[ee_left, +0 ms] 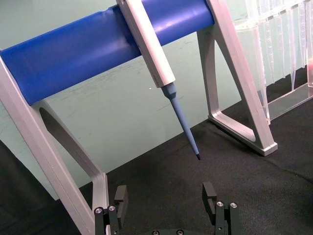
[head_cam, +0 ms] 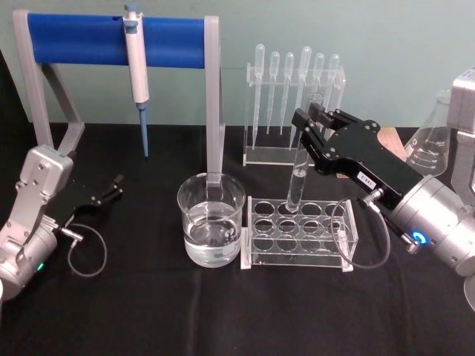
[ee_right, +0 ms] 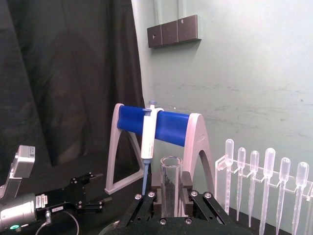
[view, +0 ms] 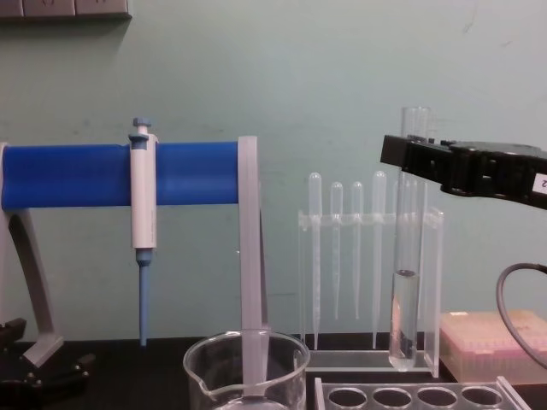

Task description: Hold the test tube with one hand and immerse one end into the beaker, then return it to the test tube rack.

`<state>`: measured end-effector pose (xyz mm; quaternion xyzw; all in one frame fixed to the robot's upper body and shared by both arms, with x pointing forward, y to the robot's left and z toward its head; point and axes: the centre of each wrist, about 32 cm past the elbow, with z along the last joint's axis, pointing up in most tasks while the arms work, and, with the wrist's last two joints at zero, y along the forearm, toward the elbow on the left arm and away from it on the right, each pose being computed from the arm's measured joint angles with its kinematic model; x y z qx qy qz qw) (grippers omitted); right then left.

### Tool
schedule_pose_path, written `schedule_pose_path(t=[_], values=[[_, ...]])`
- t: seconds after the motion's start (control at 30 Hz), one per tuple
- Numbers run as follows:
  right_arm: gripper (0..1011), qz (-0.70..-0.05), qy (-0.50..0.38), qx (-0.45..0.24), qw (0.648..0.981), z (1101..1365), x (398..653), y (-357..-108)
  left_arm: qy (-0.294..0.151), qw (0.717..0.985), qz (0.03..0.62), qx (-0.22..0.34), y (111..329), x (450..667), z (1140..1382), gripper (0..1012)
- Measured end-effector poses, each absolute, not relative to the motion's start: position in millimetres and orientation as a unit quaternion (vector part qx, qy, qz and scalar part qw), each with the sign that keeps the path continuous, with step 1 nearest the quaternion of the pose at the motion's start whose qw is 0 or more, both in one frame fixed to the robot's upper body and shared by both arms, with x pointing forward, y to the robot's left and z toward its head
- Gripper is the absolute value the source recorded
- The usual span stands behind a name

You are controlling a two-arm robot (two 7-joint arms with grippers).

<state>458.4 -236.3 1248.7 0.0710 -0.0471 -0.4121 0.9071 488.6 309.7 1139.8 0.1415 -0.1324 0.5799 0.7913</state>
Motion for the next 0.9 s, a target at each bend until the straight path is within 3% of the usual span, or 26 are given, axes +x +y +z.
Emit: schedule_pose_path(t=[0.9], values=[[226, -0.412, -0.047, 0.071, 0.907, 1248.7, 458.4, -236.3, -0.132, 0.791, 0.580, 0.141, 309.7, 488.6, 1139.8, 1000]])
